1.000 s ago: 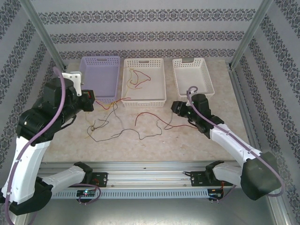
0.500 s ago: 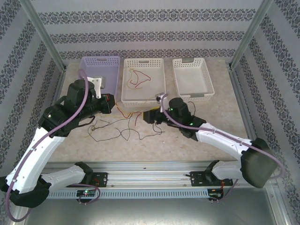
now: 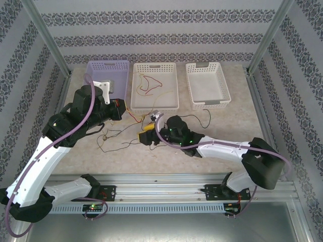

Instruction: Untangle the cables

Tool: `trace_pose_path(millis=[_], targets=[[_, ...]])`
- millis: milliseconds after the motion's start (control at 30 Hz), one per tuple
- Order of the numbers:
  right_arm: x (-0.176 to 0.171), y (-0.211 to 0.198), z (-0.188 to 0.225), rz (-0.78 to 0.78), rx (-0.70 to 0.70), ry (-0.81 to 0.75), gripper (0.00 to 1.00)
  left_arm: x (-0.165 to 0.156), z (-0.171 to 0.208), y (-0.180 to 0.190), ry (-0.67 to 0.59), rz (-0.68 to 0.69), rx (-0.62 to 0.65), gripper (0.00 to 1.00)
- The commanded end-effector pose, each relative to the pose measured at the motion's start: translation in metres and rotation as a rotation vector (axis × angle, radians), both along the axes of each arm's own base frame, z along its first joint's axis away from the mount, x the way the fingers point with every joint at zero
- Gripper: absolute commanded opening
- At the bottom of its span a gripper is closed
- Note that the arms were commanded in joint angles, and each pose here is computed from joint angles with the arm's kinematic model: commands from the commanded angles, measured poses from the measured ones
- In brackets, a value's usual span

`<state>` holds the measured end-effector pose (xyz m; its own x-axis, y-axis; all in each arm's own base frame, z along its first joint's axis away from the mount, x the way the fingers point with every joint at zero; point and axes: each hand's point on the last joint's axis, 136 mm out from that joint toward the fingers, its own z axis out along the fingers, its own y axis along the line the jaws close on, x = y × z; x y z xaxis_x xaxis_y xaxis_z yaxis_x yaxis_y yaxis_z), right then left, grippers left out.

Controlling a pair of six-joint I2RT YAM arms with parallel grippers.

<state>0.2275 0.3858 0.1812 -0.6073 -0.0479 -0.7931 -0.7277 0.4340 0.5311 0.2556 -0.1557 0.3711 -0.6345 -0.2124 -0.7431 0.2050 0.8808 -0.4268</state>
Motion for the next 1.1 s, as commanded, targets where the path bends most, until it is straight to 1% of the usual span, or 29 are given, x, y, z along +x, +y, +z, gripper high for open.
trace_pose_path(millis=[0,167,300,333,400,467,533,567,667,767,933,1067], targets=[[0.017,0.003,0.007,-0.074,0.003,-0.056,0.58,0.001,0.017,-0.004,-0.052,0.003,-0.039,0.00],[0.030,-0.003,0.001,-0.151,-0.051,-0.080,0.48,-0.003,0.018,-0.001,-0.058,0.006,-0.042,0.00],[0.030,0.004,0.001,-0.134,-0.023,-0.064,0.48,-0.004,0.019,0.000,-0.064,0.009,-0.048,0.00],[0.030,0.005,0.001,-0.135,-0.018,-0.061,0.46,-0.004,0.018,0.000,-0.063,0.009,-0.048,0.00],[0.029,0.007,0.000,-0.133,-0.018,-0.057,0.33,-0.005,0.019,0.001,-0.065,0.009,-0.049,0.00],[0.030,0.007,-0.003,-0.141,-0.018,-0.049,0.16,-0.006,0.020,0.002,-0.070,0.012,-0.048,0.00],[0.030,0.003,-0.005,-0.152,-0.032,-0.051,0.03,-0.008,0.021,0.006,-0.076,0.019,-0.044,0.00],[0.030,0.000,-0.005,-0.158,-0.034,-0.057,0.00,-0.008,0.021,0.007,-0.080,0.021,-0.039,0.00],[0.029,-0.013,-0.004,-0.193,-0.051,-0.070,0.00,-0.012,0.024,0.015,-0.092,0.038,-0.011,0.00],[0.030,-0.036,-0.007,-0.245,-0.068,-0.073,0.00,-0.015,0.031,0.031,-0.122,0.076,0.044,0.00],[0.038,-0.082,-0.016,-0.345,-0.065,-0.036,0.00,-0.021,0.042,0.048,-0.156,0.112,0.110,0.00],[0.043,-0.120,-0.020,-0.436,-0.037,-0.002,0.00,-0.023,0.044,0.056,-0.165,0.127,0.147,0.00]])
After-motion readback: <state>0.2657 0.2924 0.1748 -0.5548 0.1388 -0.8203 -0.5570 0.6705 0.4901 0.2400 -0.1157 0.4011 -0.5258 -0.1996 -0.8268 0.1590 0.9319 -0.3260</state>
